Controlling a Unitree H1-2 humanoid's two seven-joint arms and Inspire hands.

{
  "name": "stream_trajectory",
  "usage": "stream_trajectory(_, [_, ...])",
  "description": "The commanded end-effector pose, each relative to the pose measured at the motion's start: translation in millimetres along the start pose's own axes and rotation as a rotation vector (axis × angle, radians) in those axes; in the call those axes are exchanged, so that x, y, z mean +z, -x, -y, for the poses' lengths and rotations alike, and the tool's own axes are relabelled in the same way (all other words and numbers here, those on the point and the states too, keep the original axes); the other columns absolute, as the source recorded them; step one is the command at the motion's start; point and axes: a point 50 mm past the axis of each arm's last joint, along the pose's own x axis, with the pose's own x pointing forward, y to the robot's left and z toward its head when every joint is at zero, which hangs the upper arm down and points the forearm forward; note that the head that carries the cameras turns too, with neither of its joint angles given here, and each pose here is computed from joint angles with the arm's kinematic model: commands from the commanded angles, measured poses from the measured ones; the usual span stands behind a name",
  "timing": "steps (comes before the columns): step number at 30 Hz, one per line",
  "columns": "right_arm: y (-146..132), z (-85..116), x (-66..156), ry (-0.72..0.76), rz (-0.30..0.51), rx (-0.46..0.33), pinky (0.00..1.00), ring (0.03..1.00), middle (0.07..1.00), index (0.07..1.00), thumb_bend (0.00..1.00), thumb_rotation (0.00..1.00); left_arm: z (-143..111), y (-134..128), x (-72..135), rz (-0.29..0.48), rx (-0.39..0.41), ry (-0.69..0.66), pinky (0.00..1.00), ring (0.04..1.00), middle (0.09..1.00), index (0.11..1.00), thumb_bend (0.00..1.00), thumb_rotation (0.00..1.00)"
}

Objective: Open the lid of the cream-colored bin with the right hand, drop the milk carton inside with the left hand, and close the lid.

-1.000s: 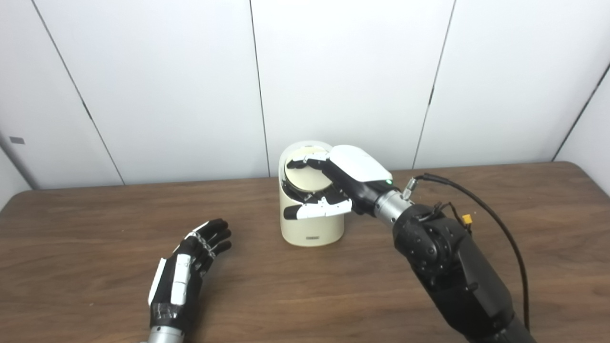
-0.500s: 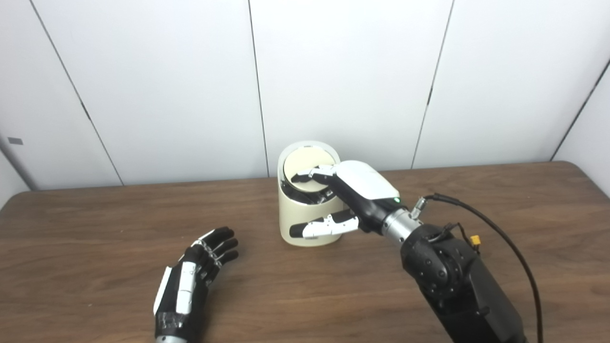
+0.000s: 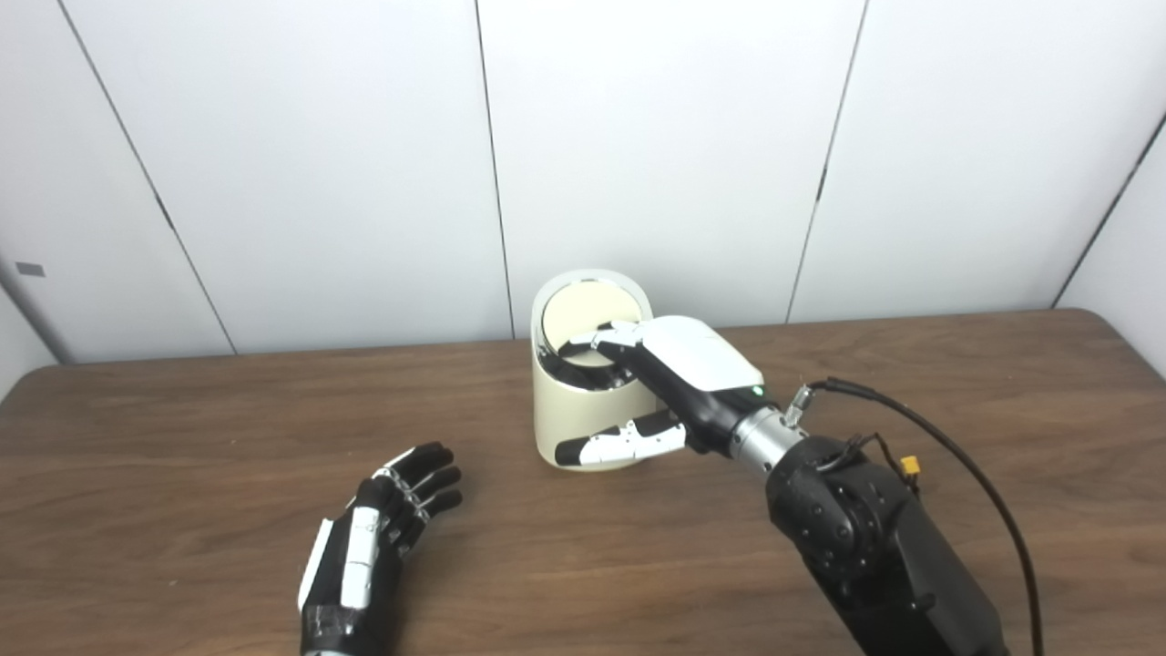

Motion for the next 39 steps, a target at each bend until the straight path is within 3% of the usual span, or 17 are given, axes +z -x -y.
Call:
stream_trajectory(1, [2.0,-19.2,-14.9,-0.015,-0.068,0.100,0.89,0.895,0.832,0.815,0.69,0.78,4.4,-5.5,12.8,0.058,-0.014,-0.002,0.76,0.785,0.797,0.775,0.77,0.82])
stream_trajectory(14, [1.8,-12.8,-12.5,0.005,-0.046,0.065,0.95,0.910,0.843,0.825,0.69,0.75,4.4,-6.9,11.3,0.060,-0.020,-0.008,0.76,0.793,0.807,0.787,0.76,0.83])
stream_trajectory(17, [0.9,10.1,2.8,0.020,0.028,-0.075,0.94,0.902,0.833,0.810,0.67,0.75,4.5,-8.3,9.3,0.061,-0.019,-0.015,0.75,0.786,0.801,0.781,0.77,0.82])
stream_trajectory(21, [-2.3,23.7,11.9,0.039,0.060,-0.141,0.88,0.884,0.800,0.796,0.67,0.72,5.1,-9.2,8.8,0.064,-0.023,-0.019,0.75,0.784,0.797,0.780,0.76,0.83])
stream_trajectory(39, [-0.4,21.6,8.9,0.038,0.050,-0.139,0.86,0.872,0.793,0.795,0.68,0.73,6.3,-10.3,7.5,0.068,-0.036,-0.024,0.75,0.792,0.806,0.783,0.76,0.82])
